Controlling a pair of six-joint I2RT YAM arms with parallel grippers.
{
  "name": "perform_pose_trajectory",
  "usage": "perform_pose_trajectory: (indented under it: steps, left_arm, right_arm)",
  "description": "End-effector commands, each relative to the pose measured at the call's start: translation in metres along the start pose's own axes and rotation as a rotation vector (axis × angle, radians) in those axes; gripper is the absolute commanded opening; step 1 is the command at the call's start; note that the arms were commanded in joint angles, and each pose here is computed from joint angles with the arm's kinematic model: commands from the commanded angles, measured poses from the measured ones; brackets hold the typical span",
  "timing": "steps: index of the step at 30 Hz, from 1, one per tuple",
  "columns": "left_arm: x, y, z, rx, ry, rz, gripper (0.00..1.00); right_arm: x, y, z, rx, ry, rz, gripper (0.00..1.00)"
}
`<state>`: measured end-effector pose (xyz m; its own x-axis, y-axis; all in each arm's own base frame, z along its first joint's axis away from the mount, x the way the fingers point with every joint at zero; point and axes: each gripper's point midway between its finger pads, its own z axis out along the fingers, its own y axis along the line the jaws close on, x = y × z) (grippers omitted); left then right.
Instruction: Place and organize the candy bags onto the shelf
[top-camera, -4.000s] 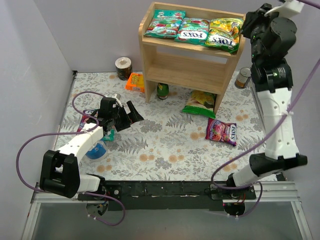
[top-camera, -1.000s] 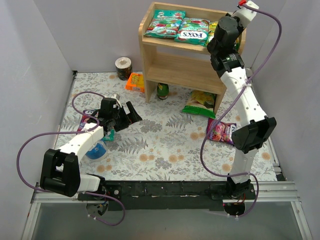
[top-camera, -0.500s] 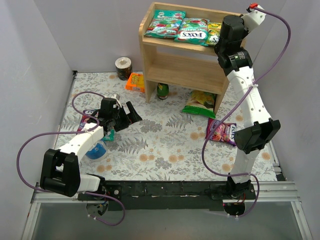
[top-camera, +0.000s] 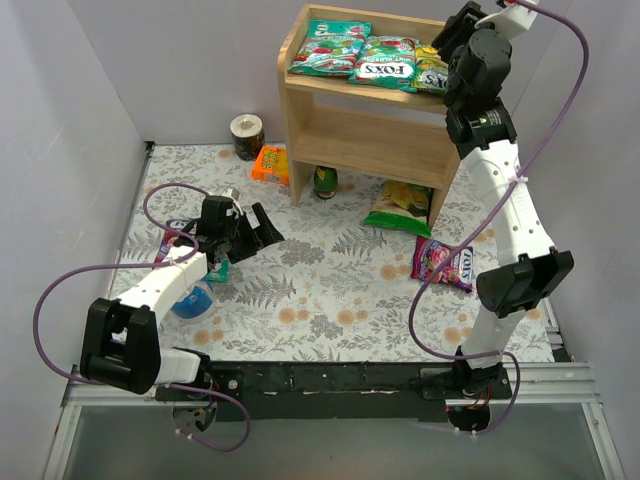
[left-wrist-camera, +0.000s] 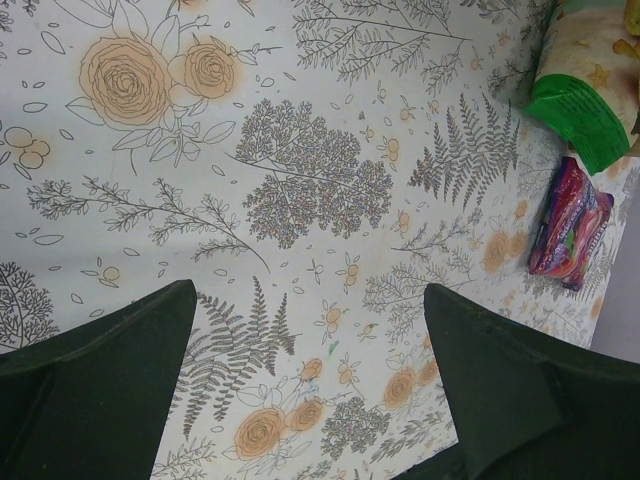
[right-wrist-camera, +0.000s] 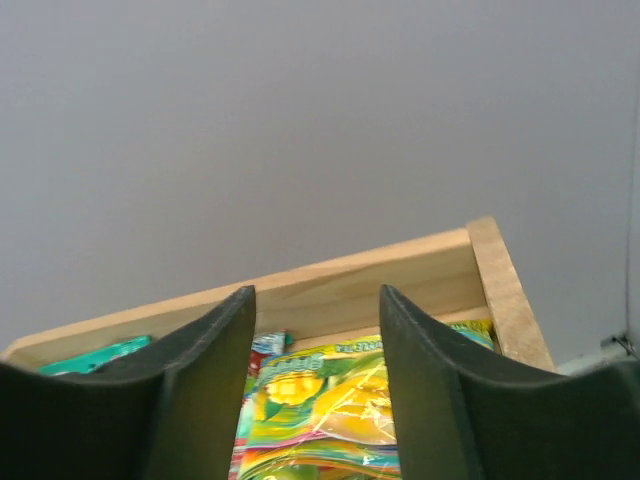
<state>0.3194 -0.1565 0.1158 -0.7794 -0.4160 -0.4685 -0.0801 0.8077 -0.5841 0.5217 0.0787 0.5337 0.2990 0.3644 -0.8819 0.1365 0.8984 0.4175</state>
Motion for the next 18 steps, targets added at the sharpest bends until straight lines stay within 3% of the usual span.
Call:
perform_pose_trajectory:
  steps: [1, 3, 5, 6, 12, 18]
  left_arm:
    - [-0.016, -0.013, -0.012, 0.024, -0.066, 0.022, 0.98]
    - [-0.02, -0.014, -0.014, 0.026, -0.081, 0.026, 0.98]
    - [-0.022, -0.016, -0.014, 0.029, -0.086, 0.039, 0.98]
    - [-0.025, -0.018, -0.015, 0.032, -0.092, 0.041, 0.98]
    - [-0.033, -0.025, -0.019, 0.048, -0.112, 0.064, 0.98]
    - [-0.038, -0.036, -0.02, 0.083, -0.109, 0.078, 0.98]
  right_arm:
    - [-0.099, 0.052, -0.044, -0.309, -0.164, 0.045, 0.65]
    - [-0.102, 0.059, -0.059, -0.38, -0.137, 0.029, 0.84]
    - [-0.108, 0.068, -0.085, -0.479, -0.105, 0.004, 0.93]
    - [-0.091, 0.065, -0.089, -0.491, -0.055, -0.014, 0.93]
    - [-0.085, 0.02, -0.158, -0.468, 0.043, -0.041, 0.93]
    - [-0.088, -0.072, -0.209, -0.164, 0.049, -0.044, 0.89]
